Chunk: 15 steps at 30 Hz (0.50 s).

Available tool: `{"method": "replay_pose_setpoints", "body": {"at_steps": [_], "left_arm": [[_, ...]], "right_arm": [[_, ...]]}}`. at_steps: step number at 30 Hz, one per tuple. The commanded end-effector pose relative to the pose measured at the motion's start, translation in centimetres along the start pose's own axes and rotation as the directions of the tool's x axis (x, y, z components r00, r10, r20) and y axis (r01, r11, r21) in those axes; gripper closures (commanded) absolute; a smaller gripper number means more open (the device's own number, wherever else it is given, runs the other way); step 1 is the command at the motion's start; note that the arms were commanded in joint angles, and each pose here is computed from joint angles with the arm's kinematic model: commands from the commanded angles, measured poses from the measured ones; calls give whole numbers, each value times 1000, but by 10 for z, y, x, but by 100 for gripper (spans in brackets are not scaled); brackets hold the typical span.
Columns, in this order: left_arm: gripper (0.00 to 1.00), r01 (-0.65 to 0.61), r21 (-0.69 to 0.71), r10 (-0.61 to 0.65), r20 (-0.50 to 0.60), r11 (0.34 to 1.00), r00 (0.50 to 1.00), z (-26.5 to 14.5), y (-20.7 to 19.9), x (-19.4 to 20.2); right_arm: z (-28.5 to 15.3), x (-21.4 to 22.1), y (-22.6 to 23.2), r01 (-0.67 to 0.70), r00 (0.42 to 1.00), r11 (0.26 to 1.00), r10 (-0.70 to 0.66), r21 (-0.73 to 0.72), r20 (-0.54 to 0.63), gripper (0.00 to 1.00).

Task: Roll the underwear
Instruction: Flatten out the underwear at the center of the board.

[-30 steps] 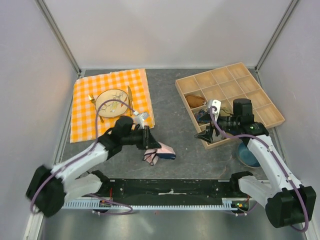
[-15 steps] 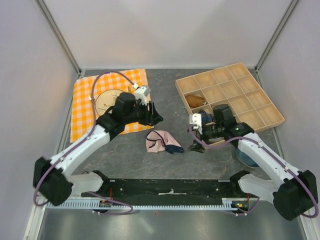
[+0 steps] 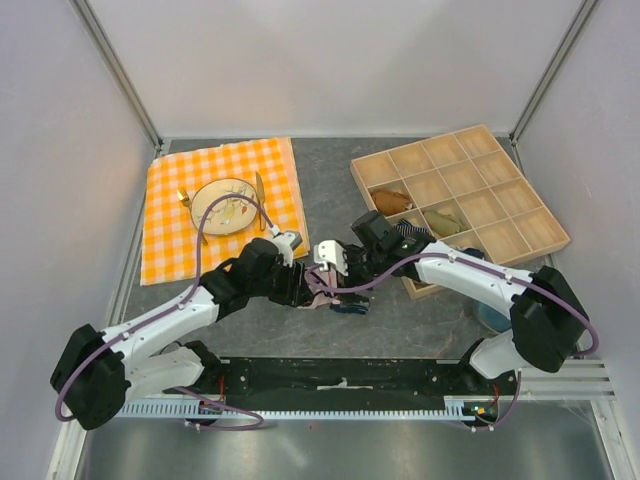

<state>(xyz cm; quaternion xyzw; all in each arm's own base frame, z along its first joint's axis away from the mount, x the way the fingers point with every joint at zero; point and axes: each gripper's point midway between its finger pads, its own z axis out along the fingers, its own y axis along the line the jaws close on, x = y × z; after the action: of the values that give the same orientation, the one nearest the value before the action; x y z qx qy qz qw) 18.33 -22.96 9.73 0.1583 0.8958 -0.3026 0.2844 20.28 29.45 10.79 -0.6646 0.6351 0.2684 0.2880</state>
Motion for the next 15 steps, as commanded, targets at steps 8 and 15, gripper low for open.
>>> {"method": "replay_pose_setpoints", "body": {"at_steps": [8, 15], "left_arm": [[45, 8, 2, -8, 17, 1000, 1000, 24, -8, -1], [51, 16, -64, -18, -29, 998, 999, 38, 7, 9]], "right_arm": [[23, 2, 13, 95, 995, 995, -95, -13, -28, 6], [29, 9, 12, 79, 996, 997, -79, -10, -51, 69]]}}
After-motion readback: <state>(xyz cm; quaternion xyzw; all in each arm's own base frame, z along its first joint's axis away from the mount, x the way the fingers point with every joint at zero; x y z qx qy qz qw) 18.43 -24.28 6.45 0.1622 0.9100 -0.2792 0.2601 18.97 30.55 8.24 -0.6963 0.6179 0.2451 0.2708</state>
